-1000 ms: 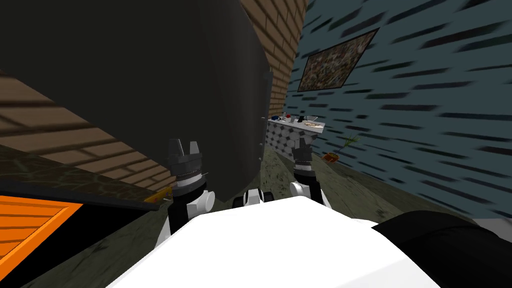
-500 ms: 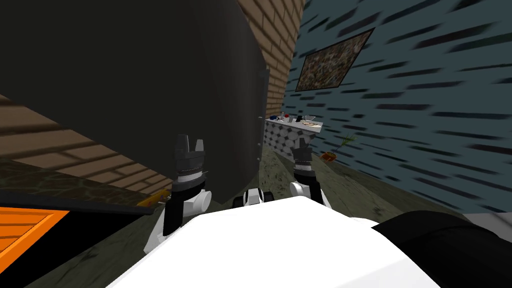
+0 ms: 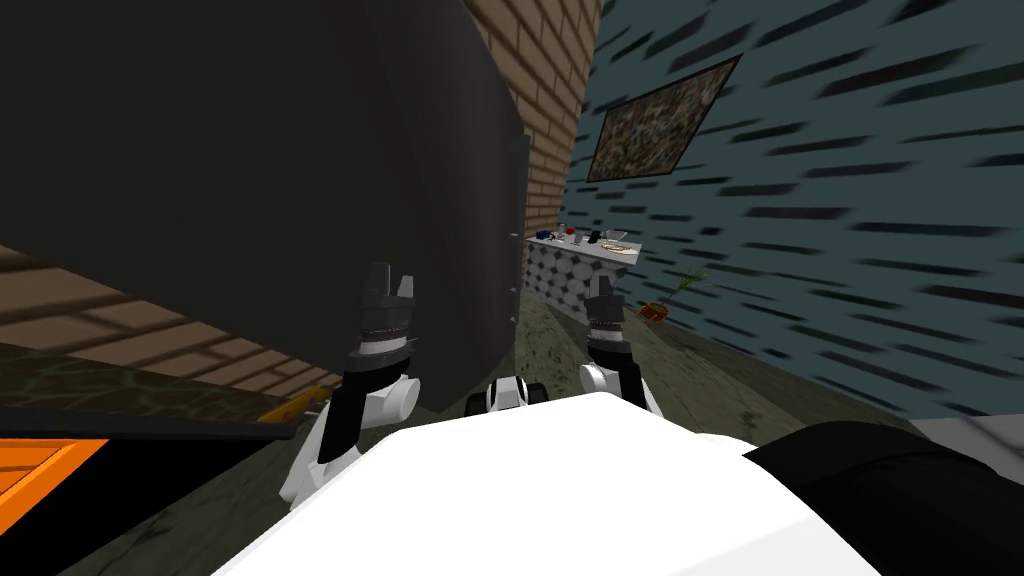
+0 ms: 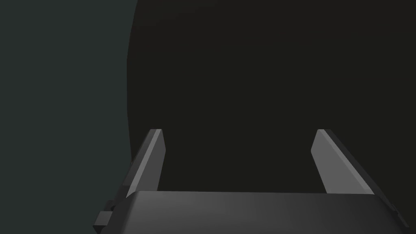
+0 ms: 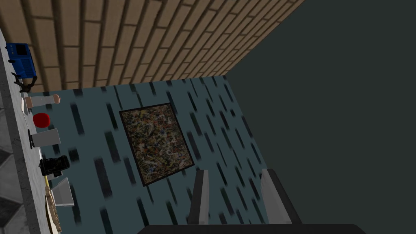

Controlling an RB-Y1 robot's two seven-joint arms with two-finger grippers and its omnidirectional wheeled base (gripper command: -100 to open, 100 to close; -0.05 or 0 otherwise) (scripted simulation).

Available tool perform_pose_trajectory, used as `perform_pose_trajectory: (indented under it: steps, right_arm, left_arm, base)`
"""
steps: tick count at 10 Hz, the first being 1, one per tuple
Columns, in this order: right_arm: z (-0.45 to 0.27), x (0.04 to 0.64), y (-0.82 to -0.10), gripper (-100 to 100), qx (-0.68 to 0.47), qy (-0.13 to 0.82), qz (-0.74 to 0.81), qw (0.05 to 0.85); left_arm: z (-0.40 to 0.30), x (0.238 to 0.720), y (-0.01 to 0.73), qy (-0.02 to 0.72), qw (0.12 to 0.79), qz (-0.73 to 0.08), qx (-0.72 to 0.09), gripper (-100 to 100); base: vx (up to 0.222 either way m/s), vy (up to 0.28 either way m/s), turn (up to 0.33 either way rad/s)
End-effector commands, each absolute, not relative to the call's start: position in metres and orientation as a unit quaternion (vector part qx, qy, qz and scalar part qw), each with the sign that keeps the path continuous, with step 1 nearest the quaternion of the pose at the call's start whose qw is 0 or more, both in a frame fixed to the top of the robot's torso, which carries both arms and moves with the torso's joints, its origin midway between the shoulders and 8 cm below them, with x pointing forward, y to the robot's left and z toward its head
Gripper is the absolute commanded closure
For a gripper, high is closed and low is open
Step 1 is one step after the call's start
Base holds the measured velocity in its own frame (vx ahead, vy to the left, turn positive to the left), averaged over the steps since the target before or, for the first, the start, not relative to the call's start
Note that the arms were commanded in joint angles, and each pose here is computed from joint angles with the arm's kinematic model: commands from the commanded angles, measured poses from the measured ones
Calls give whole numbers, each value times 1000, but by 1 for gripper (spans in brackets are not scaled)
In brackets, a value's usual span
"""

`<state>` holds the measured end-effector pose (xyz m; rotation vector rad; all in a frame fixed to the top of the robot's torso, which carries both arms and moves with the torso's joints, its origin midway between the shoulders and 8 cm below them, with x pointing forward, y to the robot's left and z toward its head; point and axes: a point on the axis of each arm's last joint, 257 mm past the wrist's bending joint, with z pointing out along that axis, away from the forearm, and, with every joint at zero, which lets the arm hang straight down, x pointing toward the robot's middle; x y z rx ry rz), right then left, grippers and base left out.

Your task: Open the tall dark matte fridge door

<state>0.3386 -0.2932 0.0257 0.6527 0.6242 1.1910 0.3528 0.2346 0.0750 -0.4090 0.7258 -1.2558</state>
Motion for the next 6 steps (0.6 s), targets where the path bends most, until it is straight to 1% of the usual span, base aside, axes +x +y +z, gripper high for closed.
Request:
perform_pose_trajectory:
  steps: [1,6]
  right_arm:
    - [26,339,-293,0,297,284,542,733]
    - [26,339,-293,0,297,284,542,733]
  left_arm:
    - [77,363,229,352,724,-564,-183,-100]
    - [71,380,226,385,714,-551,-193,-100]
  base:
    - [42,-59,-75]
    - [23,-43,-31]
